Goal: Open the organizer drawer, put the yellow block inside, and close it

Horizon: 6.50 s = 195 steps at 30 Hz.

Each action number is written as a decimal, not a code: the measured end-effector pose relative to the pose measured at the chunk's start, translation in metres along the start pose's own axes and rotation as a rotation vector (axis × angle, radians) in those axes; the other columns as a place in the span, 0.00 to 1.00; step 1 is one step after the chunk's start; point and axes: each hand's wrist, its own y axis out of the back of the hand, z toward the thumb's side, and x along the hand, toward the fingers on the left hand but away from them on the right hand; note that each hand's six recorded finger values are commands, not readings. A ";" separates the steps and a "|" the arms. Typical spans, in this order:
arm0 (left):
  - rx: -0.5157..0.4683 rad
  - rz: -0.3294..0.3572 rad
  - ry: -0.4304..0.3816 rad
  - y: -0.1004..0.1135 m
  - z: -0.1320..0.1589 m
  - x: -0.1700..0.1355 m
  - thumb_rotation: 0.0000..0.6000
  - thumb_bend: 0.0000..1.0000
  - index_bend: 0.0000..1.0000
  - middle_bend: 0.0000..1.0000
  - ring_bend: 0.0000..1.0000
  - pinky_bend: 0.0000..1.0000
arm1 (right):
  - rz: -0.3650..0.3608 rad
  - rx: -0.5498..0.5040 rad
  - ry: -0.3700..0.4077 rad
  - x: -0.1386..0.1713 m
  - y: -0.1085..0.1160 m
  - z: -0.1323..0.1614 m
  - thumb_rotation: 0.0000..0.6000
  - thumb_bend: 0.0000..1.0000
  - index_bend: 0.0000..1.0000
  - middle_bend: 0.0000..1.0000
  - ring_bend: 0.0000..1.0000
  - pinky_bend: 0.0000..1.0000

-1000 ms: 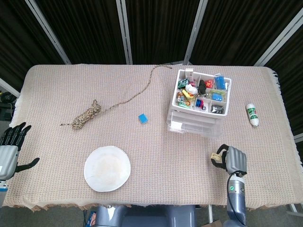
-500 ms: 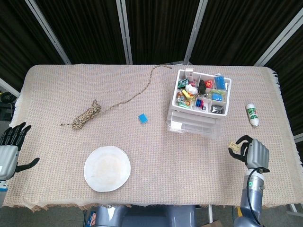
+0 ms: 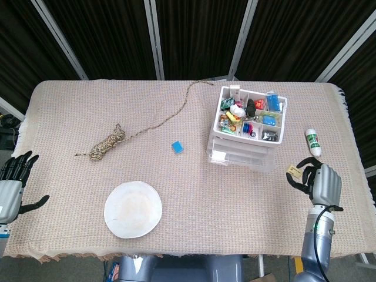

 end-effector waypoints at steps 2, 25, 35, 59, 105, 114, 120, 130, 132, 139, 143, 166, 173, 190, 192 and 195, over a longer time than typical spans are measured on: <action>-0.004 0.001 -0.002 0.000 0.000 0.000 1.00 0.21 0.03 0.00 0.00 0.00 | -0.001 -0.008 0.013 0.001 0.001 0.005 1.00 0.15 0.63 0.83 0.77 0.48; -0.021 0.014 -0.016 0.001 0.001 0.001 1.00 0.21 0.03 0.00 0.00 0.00 | 0.071 0.028 0.152 0.000 -0.010 0.071 1.00 0.15 0.63 0.83 0.77 0.48; -0.063 0.054 -0.046 0.004 0.003 0.002 1.00 0.21 0.03 0.00 0.00 0.00 | 0.108 0.077 0.131 -0.005 -0.022 0.084 1.00 0.15 0.63 0.83 0.77 0.48; -0.073 0.057 -0.045 0.005 0.003 0.003 1.00 0.21 0.03 0.00 0.00 0.00 | 0.099 0.109 0.125 -0.013 -0.036 0.096 1.00 0.15 0.52 0.83 0.77 0.48; -0.090 0.055 -0.039 0.005 0.002 0.003 1.00 0.21 0.03 0.00 0.00 0.00 | 0.054 0.398 0.653 0.046 -0.054 0.087 1.00 0.13 0.07 0.00 0.00 0.00; -0.101 0.058 -0.035 0.005 0.002 0.003 1.00 0.21 0.03 0.00 0.00 0.00 | -0.083 0.772 0.873 0.045 -0.061 0.050 1.00 0.13 0.06 0.00 0.00 0.00; -0.103 0.057 -0.033 0.005 0.002 0.003 1.00 0.21 0.03 0.00 0.00 0.00 | -0.111 0.865 0.951 0.056 -0.075 0.034 1.00 0.13 0.06 0.00 0.00 0.00; -0.105 0.055 -0.033 0.005 0.002 0.003 1.00 0.21 0.04 0.00 0.00 0.00 | -0.103 0.928 0.978 0.060 -0.087 0.023 1.00 0.13 0.06 0.00 0.00 0.00; -0.106 0.054 -0.033 0.005 0.002 0.003 1.00 0.21 0.04 0.00 0.00 0.00 | -0.097 0.940 0.987 0.062 -0.090 0.021 1.00 0.13 0.06 0.00 0.00 0.00; -0.104 0.054 -0.031 0.005 0.002 0.003 1.00 0.21 0.04 0.00 0.00 0.00 | -0.087 0.962 1.009 0.064 -0.102 0.024 1.00 0.13 0.08 0.00 0.00 0.00; -0.104 0.054 -0.029 0.005 0.002 0.003 1.00 0.21 0.04 0.00 0.00 0.00 | -0.088 0.984 1.002 0.060 -0.106 0.025 1.00 0.13 0.08 0.00 0.00 0.00; -0.108 0.050 -0.026 0.005 0.002 0.004 1.00 0.21 0.04 0.00 0.00 0.00 | -0.066 1.059 0.932 0.055 -0.116 0.012 1.00 0.13 0.09 0.00 0.00 0.00; -0.111 0.046 -0.023 0.005 0.002 0.004 1.00 0.21 0.04 0.00 0.00 0.00 | -0.064 1.086 0.895 0.046 -0.120 0.010 1.00 0.13 0.09 0.00 0.00 0.00; -0.116 0.042 -0.021 0.005 0.001 0.004 1.00 0.21 0.04 0.00 0.00 0.00 | -0.091 1.103 0.810 0.023 -0.120 0.015 1.00 0.13 0.09 0.00 0.00 0.00; -0.116 0.041 -0.021 0.005 0.001 0.004 1.00 0.21 0.05 0.00 0.00 0.00 | -0.090 1.104 0.799 0.021 -0.120 0.016 1.00 0.13 0.09 0.00 0.00 0.00; -0.117 0.042 -0.021 0.005 0.001 0.004 1.00 0.21 0.05 0.00 0.00 0.00 | -0.090 1.104 0.785 0.017 -0.120 0.018 1.00 0.13 0.09 0.00 0.00 0.00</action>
